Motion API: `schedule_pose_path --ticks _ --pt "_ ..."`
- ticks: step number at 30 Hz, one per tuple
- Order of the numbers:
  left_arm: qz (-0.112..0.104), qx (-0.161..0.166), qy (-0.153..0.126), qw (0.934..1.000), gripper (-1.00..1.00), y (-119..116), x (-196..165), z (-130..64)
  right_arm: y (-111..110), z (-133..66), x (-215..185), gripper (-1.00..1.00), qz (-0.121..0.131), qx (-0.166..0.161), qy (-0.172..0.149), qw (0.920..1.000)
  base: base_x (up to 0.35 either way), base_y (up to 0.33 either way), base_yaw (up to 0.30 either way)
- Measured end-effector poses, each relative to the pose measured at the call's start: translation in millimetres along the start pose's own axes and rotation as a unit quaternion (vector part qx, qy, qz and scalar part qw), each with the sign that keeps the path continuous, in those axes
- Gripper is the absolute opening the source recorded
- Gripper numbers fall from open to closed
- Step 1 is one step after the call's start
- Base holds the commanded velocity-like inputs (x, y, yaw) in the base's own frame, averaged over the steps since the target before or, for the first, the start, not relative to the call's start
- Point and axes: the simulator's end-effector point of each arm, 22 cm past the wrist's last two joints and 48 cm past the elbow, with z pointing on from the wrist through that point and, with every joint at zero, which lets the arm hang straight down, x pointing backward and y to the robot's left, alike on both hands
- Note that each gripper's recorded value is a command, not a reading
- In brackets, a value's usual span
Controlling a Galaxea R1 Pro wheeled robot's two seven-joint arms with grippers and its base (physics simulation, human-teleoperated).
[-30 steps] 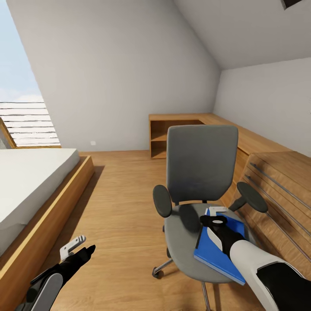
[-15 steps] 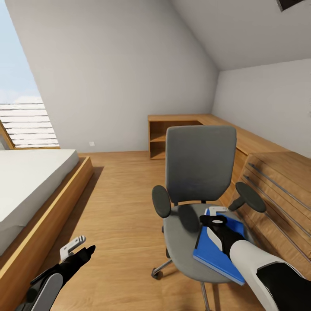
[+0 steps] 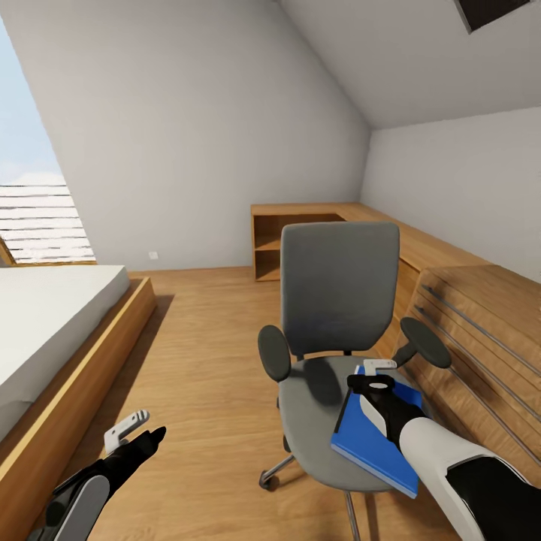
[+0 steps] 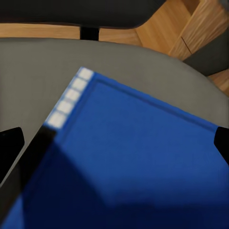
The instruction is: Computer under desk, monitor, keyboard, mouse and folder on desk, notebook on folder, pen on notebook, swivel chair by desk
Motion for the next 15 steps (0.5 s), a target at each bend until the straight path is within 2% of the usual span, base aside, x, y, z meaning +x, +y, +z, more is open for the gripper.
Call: schedule_pose_path --ticks 15 --pt "0.000 0.000 0.000 1.0000 1.00 -0.2 -0.3 -0.3 1.1 -0.4 -1.3 1.00 0.000 -0.002 -0.001 1.0000 0.000 0.000 -0.002"
